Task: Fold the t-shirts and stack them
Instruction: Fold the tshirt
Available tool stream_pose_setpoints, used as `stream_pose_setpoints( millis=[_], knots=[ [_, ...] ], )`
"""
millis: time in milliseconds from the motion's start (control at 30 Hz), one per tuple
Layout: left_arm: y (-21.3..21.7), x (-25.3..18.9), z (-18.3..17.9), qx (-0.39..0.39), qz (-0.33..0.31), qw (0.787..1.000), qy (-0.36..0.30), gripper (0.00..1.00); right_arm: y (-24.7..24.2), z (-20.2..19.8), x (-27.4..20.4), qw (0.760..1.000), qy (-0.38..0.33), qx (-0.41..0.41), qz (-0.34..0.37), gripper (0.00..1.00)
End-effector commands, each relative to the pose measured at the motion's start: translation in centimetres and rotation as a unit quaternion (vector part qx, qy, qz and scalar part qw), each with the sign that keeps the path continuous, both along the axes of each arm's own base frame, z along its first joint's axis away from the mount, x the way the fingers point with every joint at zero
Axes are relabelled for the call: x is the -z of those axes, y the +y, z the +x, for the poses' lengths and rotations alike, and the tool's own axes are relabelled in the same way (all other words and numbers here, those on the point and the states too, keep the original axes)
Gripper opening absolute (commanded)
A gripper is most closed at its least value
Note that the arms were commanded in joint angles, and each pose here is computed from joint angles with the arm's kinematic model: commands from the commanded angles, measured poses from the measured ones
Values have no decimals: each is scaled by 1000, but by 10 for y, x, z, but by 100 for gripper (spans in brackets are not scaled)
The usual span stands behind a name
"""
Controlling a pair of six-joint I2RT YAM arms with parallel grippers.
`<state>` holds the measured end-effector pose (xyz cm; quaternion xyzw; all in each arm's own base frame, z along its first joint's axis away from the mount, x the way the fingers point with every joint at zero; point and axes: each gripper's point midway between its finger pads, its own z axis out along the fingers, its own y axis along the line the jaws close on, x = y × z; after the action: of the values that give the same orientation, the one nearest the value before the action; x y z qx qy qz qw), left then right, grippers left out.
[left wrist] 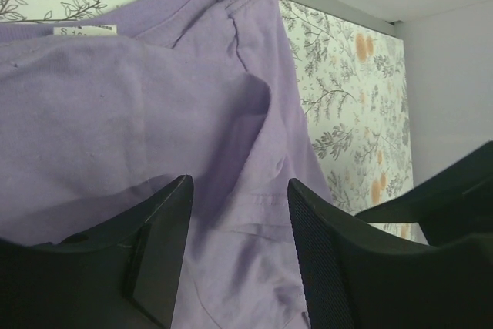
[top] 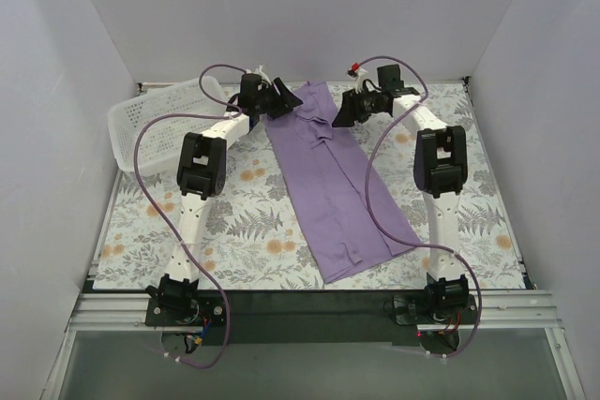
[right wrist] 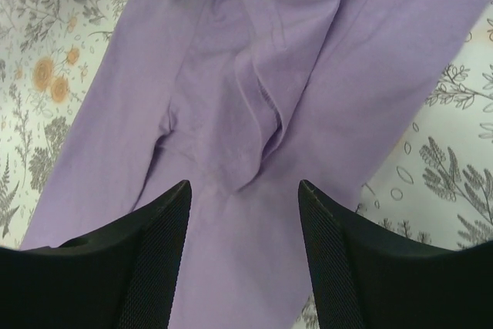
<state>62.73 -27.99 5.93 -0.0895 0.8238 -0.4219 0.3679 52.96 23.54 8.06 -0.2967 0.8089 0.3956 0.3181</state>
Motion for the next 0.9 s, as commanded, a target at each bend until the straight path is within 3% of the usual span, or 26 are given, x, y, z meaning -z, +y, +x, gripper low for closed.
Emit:
stream_pose_setpoints(
  millis=[0,500,867],
  knots=[
    [-11,-45,10,11,-41,998,-50,50,18,17,-12,1000,-14,11,11,64],
    [-19,-28,12,20,-71,997,-38,44,34,29,13,999,-16,26,-8,62],
    [-23,-19,11,28,-80,996,-29,39,37,37,16,999,-19,42,-17,52]
  ],
)
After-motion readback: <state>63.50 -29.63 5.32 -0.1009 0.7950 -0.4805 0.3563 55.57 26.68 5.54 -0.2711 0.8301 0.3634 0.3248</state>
